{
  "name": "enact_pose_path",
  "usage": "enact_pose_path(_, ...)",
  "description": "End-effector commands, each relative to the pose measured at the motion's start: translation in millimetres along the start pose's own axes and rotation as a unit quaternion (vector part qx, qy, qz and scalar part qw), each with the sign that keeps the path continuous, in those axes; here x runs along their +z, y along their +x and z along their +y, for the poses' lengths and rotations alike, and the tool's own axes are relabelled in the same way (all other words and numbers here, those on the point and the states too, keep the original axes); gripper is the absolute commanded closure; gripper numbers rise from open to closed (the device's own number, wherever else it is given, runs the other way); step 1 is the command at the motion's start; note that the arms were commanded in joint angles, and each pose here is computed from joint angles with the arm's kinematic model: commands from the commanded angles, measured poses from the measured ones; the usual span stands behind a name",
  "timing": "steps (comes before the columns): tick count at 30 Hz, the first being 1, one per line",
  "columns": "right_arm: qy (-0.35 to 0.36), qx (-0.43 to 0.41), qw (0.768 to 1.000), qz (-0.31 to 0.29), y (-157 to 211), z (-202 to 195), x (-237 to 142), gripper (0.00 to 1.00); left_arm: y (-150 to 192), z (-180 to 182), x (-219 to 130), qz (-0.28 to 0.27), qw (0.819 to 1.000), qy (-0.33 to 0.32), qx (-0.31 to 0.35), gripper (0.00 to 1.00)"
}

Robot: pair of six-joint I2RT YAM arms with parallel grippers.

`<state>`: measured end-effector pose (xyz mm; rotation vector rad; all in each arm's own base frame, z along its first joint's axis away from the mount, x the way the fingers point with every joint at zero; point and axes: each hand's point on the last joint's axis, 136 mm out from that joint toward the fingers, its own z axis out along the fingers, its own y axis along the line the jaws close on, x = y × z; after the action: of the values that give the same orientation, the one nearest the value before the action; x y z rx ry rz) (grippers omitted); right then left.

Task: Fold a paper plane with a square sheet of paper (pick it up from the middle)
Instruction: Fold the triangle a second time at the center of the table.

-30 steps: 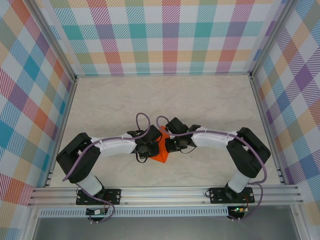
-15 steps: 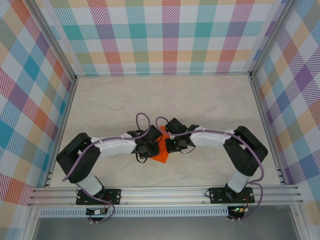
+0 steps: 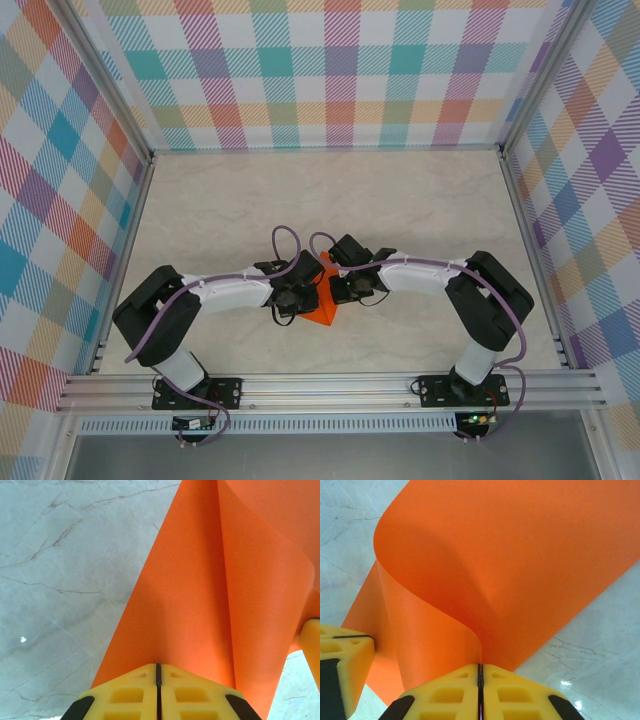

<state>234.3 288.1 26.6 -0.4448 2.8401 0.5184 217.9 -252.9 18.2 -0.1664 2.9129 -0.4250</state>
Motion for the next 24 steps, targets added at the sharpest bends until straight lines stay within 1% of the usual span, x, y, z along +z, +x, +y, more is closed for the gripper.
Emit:
enact_pose_path(1, 0.004, -0.011, 1.000, 0.001, -6.8, 1.5, -1.3, 0.91, 8.1, 11.3, 2.0, 0.014, 1.000, -0.019, -0.002, 0.92)
enact_pose_path(24, 0.021, -0.006, 1.000, 0.018, 1.5, -7.6, 8.8, 0.91, 8.1, 10.8, 2.3, 0.014, 1.000, -0.016, -0.003, 0.92)
